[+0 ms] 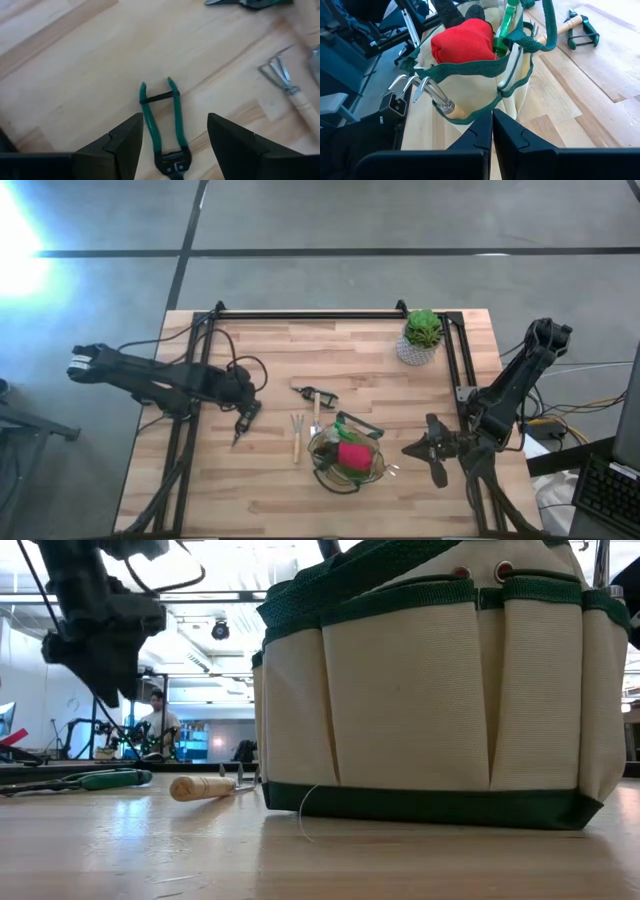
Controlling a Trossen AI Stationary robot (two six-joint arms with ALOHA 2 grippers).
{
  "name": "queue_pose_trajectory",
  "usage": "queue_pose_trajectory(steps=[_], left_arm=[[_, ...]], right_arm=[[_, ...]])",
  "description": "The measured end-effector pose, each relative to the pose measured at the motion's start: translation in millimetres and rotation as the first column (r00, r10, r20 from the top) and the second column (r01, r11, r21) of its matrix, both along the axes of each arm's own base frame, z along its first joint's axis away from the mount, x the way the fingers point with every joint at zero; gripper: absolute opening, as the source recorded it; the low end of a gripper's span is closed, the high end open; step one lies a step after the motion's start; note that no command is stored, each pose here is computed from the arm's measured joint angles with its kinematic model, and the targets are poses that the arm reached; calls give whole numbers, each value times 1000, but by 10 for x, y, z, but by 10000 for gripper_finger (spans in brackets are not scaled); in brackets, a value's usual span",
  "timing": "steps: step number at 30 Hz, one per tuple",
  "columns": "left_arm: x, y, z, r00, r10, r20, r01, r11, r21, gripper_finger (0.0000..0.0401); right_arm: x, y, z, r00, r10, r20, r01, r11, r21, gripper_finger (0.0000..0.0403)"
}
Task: Pick & Place Garden tools in Gardening bag
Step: Put the brown hand rake into the white gardening bag
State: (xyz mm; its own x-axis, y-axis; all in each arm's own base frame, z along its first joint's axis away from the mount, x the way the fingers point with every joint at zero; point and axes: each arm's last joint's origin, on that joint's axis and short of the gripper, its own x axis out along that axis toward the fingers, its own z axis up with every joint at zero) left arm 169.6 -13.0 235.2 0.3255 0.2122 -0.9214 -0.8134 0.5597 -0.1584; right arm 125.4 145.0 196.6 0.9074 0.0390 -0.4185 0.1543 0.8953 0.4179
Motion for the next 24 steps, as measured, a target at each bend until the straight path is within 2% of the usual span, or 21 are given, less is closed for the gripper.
queue_pose_trajectory(steps=[15,24], left_arm=[[-102,14,-377,996,56,-62,-57,998,-7,222],[-118,23,-422,996,59,-70,-58,998,14,222]], right_arm=[[0,-1,0,1000,-2,2,2,1000,-2,8],[40,-35,0,1000,-24,3,24,1000,-14,8]])
